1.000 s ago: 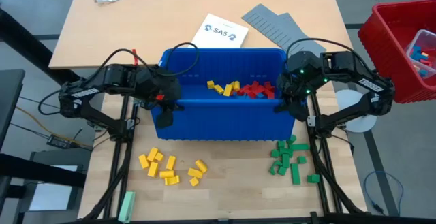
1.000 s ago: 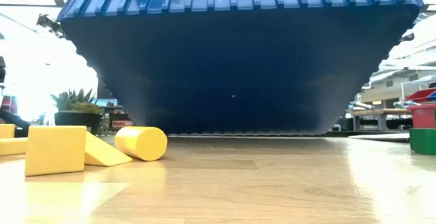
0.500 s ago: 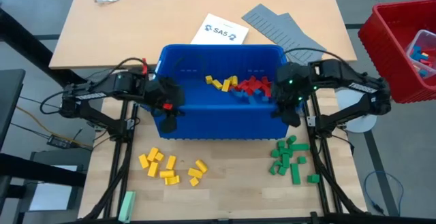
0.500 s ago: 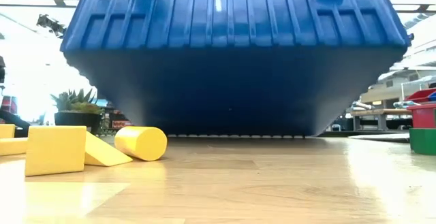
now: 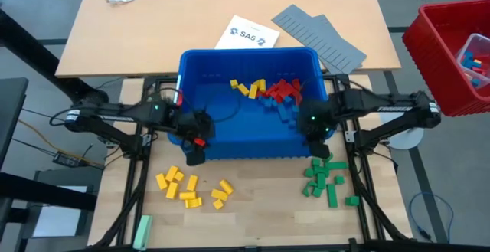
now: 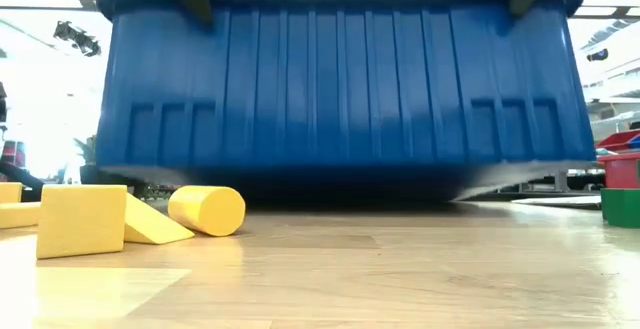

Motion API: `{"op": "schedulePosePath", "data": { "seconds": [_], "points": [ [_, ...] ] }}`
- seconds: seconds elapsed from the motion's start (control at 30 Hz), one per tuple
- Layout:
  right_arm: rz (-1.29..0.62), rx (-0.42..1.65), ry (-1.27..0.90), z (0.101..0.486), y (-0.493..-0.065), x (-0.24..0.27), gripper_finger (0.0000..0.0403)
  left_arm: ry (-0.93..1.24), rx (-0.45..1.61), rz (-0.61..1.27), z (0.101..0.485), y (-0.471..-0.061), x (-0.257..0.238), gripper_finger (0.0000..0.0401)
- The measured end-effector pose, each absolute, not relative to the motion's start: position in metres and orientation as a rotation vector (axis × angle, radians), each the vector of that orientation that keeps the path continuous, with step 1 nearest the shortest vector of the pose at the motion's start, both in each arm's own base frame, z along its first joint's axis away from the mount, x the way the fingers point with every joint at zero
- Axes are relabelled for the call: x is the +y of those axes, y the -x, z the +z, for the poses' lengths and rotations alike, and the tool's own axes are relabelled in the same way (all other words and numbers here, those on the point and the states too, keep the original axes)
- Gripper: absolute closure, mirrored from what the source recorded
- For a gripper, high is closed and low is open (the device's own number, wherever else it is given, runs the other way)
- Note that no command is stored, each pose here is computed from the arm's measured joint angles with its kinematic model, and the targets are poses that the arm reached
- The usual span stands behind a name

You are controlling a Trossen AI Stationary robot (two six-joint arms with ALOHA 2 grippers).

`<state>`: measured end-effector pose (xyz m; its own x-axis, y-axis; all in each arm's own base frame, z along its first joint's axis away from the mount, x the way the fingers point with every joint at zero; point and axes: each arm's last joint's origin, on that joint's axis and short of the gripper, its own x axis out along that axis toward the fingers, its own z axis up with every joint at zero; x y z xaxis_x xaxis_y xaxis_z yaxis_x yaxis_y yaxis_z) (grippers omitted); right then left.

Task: Sort blocks
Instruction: Adjust the blue bin

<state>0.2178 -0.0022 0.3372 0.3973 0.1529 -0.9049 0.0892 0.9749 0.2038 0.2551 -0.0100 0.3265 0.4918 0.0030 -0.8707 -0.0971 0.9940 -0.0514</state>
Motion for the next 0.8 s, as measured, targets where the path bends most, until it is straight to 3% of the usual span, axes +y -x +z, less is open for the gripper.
{"op": "schedulePosePath", "data": {
  "seconds": [0.43,0.6,0.8],
  "points": [
    [-0.007,1.195,-0.146,0.296,-0.222,0.026,0.0322,0.082,1.056,0.034,0.288,-0.26,-0.025,0.0311],
    [-0.026,1.198,-0.189,0.289,-0.224,0.034,0.0272,0.088,1.046,0.022,0.283,-0.261,-0.031,0.028],
    [-0.063,1.154,-0.196,0.296,-0.227,0.033,0.0204,0.113,0.956,0.029,0.292,-0.269,-0.031,0.0212]
  ]
}}
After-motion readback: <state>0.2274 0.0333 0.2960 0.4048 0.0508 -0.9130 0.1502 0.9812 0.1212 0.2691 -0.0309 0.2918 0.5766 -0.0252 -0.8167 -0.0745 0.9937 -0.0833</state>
